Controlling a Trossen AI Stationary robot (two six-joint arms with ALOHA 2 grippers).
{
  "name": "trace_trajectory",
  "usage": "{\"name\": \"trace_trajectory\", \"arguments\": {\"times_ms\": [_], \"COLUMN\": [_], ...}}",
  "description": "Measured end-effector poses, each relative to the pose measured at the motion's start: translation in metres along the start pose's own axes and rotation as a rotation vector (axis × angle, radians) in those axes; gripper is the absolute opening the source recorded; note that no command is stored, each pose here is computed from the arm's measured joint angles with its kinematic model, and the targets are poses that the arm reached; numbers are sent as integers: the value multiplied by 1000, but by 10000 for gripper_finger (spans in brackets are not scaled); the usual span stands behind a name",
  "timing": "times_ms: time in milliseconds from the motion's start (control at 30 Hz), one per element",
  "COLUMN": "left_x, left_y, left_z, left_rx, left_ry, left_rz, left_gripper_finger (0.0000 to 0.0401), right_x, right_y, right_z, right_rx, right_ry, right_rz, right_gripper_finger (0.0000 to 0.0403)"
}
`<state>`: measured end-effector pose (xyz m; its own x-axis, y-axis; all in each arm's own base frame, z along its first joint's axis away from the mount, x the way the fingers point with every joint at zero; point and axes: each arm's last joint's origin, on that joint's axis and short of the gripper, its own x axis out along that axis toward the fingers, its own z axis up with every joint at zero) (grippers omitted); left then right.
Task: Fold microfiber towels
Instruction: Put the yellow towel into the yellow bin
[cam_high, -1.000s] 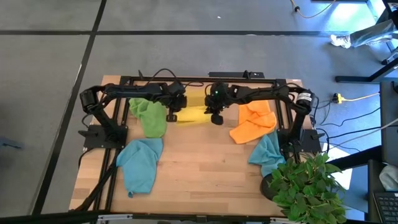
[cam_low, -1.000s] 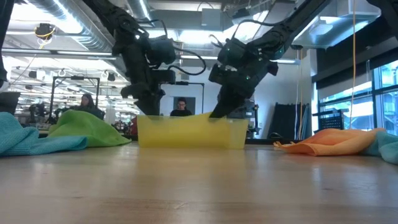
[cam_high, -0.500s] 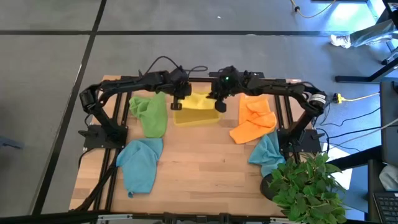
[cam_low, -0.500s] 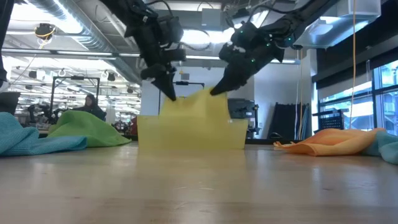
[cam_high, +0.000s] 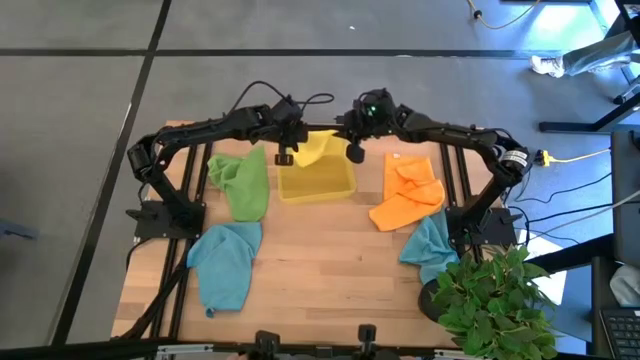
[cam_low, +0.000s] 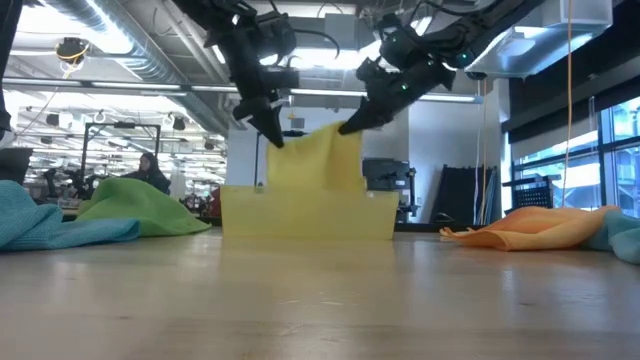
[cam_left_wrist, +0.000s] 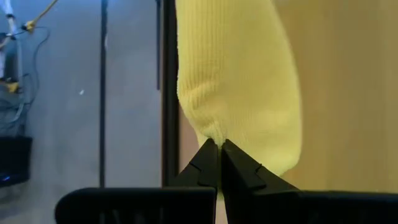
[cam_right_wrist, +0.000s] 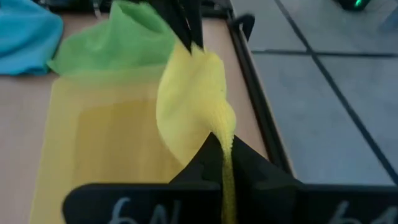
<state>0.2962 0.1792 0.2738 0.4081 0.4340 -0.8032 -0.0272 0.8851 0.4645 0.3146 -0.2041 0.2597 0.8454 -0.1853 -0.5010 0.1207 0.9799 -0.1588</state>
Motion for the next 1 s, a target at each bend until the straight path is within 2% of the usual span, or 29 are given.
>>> {"name": "trace_trajectory", "arguments": {"times_ms": [167,467,567,800,1000], "left_x": [-3,-23,-24,-24,-22], "left_y": [5,18,21,18,6], "left_z": [-4,-11,-13,-12,-12], "left_rx": [-4,5,-5,21,47], "left_ry": [36,1,-15,-25,-31], "left_rz": [47,108,93,64,-39], "left_gripper_finger": [0,0,0,0,0], "right_x": [-3,-1,-3,-4,11], "right_y": [-3,-2,-8,-7,5], "right_z": [9,0,0,-3,-12], "right_rx": [-20,-53,-59,-100,-126], "right_ry": [-23,29,15,5,63], "right_rz": [-9,12,4,73,135], "right_gripper_finger": [4,4,4,4,4]}}
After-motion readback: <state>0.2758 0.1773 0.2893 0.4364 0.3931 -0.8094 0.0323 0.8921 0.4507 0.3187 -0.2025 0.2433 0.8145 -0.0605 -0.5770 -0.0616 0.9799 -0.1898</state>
